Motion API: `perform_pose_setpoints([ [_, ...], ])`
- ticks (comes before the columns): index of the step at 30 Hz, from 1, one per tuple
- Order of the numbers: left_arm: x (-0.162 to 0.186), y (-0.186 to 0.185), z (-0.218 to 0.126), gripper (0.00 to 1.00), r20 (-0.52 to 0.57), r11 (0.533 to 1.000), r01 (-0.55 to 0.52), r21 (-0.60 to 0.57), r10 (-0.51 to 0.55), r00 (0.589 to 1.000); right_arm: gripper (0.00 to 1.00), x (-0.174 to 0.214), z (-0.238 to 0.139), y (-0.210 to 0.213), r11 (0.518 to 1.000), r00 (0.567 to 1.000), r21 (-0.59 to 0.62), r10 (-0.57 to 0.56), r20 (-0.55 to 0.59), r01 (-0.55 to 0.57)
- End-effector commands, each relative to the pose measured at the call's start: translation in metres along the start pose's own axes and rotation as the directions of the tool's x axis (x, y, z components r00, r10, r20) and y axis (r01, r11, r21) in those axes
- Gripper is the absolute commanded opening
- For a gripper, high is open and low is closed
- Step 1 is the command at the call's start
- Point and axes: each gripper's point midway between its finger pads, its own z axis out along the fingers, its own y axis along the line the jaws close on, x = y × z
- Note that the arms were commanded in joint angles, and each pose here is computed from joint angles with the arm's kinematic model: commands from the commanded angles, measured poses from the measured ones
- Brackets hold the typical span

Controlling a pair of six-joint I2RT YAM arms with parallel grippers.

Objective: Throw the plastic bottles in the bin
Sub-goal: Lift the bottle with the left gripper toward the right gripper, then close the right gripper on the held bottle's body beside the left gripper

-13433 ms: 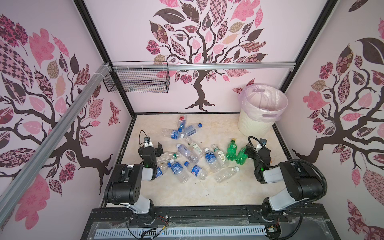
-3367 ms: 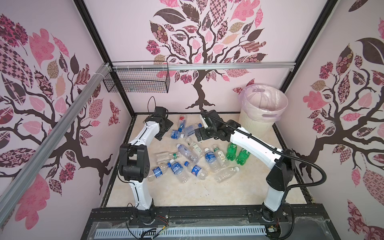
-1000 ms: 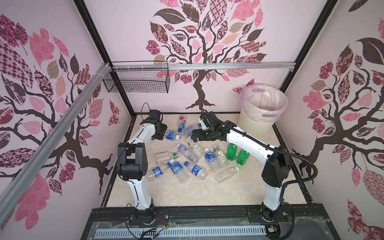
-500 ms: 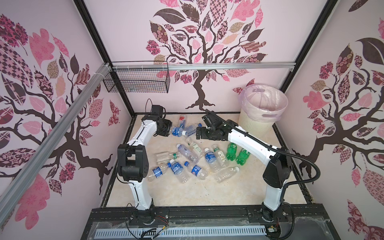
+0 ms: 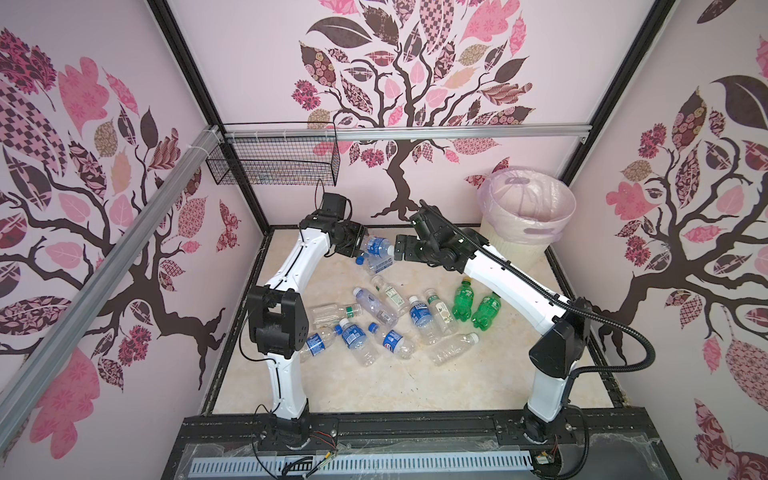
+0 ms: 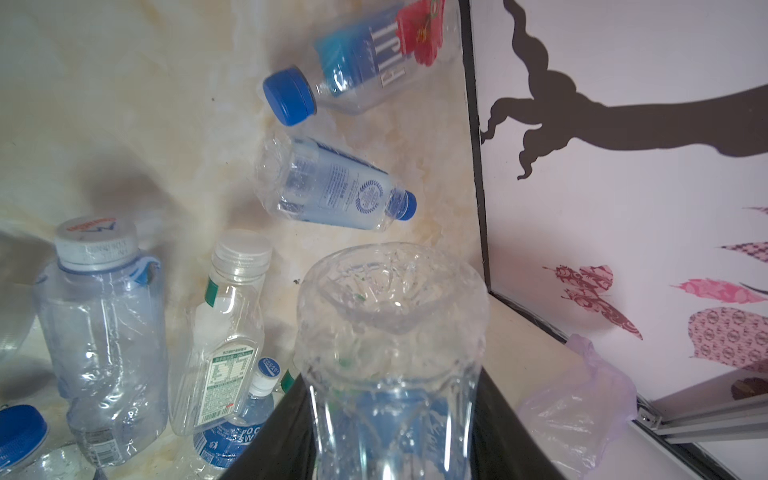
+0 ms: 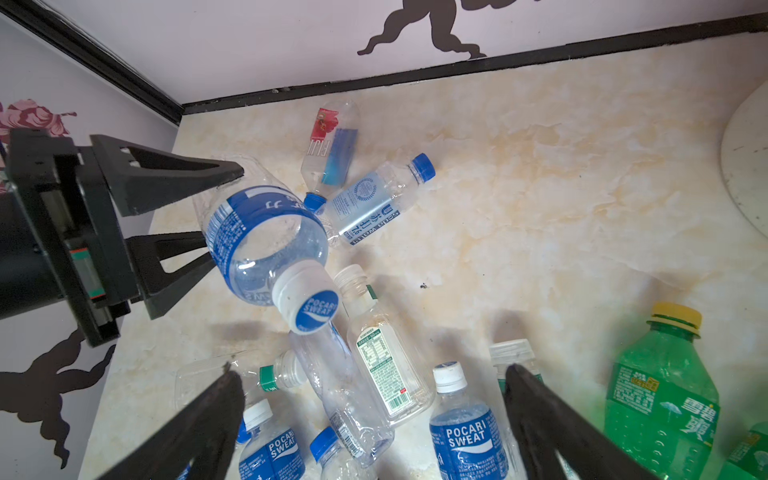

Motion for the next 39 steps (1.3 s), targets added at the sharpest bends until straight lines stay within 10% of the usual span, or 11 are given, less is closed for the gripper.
perform_pose_setpoints([
  [1,0.011,-0.001,-0.010,0.51,0.013,1.000,0.000,0.019,0.000,1.000,1.00,0.003,-0.022,-0.016,0.997,0.997,-0.036,0.075,-0.004,-0.075],
  [16,0.129,-0.048,-0.025,0.50,0.003,0.971,-0.152,0.182,0.154,0.988,0.99,-0.006,-0.091,-0.026,0.968,0.992,-0.241,0.092,0.092,-0.067],
  [39,0.167,-0.045,-0.088,0.50,-0.018,0.897,-0.270,0.349,0.295,0.955,0.80,0.011,-0.130,-0.016,0.911,0.993,-0.402,0.113,0.033,-0.091],
])
